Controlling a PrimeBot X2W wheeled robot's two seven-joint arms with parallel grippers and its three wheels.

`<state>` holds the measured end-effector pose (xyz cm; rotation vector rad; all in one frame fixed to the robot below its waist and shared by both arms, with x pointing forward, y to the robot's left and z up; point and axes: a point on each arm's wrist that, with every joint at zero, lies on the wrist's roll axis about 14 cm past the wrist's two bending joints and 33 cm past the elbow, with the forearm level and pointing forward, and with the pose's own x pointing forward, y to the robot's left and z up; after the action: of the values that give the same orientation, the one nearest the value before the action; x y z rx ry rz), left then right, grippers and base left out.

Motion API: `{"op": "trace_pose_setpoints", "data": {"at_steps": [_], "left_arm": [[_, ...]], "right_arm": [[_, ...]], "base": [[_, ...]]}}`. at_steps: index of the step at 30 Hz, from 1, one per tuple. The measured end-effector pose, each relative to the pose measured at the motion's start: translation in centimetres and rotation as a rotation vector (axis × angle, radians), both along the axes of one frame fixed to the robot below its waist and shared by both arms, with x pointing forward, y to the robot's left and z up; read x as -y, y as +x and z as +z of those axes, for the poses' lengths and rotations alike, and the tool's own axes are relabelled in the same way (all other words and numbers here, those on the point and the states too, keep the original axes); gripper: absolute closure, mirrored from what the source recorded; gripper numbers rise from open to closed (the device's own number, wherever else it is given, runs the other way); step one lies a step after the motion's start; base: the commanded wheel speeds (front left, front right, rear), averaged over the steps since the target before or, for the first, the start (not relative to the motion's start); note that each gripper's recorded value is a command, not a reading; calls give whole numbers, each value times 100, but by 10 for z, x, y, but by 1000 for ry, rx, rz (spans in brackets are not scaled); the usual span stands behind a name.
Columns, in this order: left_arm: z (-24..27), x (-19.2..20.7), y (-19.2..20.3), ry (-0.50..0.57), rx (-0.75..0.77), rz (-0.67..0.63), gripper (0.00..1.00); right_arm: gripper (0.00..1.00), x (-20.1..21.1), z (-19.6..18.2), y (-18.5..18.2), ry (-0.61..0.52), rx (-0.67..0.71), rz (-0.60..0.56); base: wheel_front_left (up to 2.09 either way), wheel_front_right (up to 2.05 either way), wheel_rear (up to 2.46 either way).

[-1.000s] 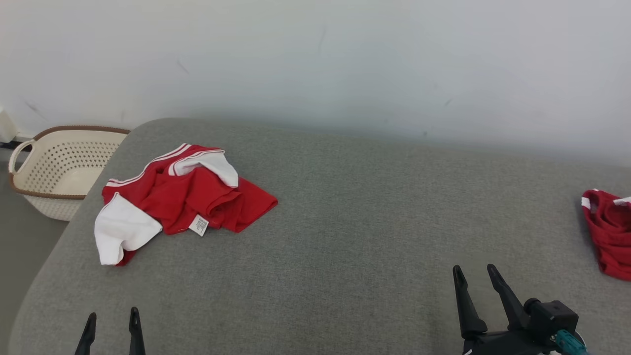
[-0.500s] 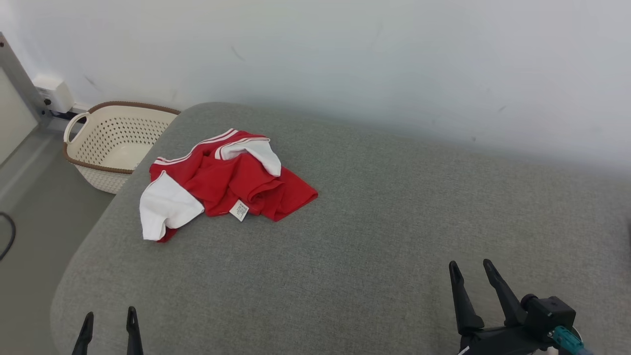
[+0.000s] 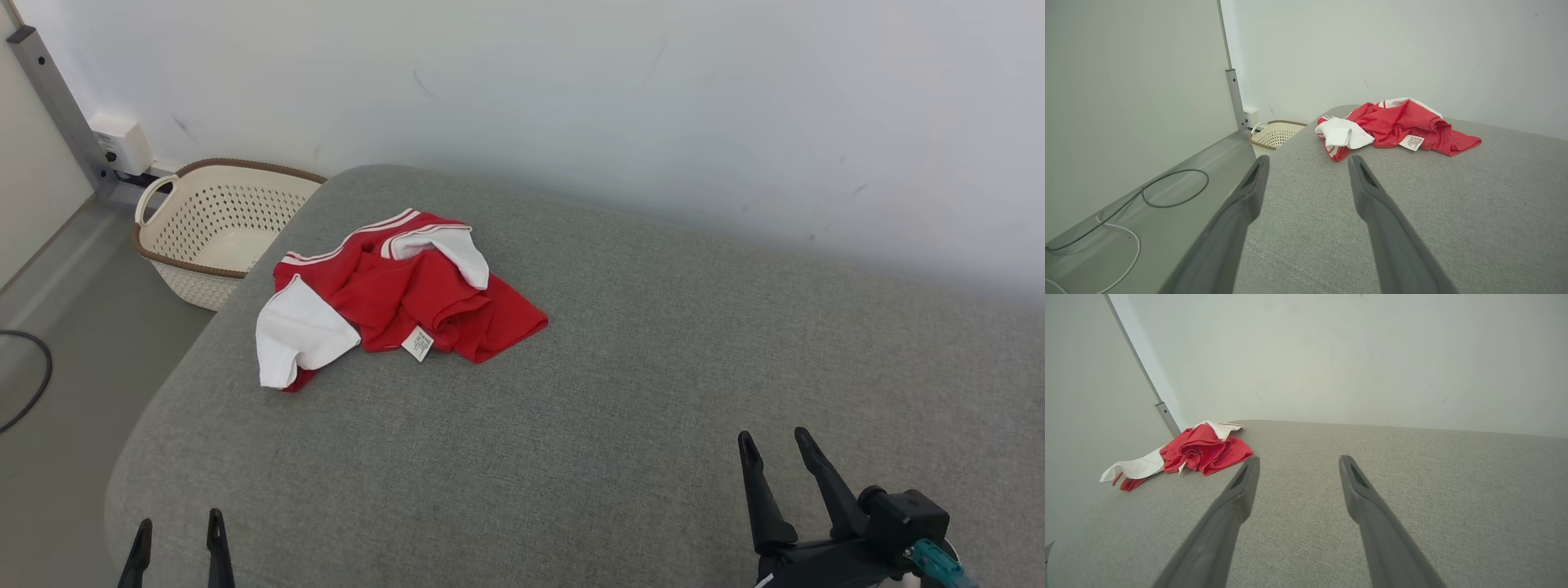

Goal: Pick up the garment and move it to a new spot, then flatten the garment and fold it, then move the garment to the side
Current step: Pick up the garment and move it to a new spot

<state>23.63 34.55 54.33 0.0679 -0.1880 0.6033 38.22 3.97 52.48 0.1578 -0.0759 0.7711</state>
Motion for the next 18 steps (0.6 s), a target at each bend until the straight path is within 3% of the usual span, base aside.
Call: {"op": "trace_pose_setpoints", "data": {"at_steps": [9,18], "left_arm": [[2,7,9,-4,10,-38,0],[42,21,54,70,94,-161,0]], "right_arm": [[0,3,1,-2,-3,4,-3],[0,6,5,-5,3,14,-4]], "base": [[0,0,0],[0,0,0]]}}
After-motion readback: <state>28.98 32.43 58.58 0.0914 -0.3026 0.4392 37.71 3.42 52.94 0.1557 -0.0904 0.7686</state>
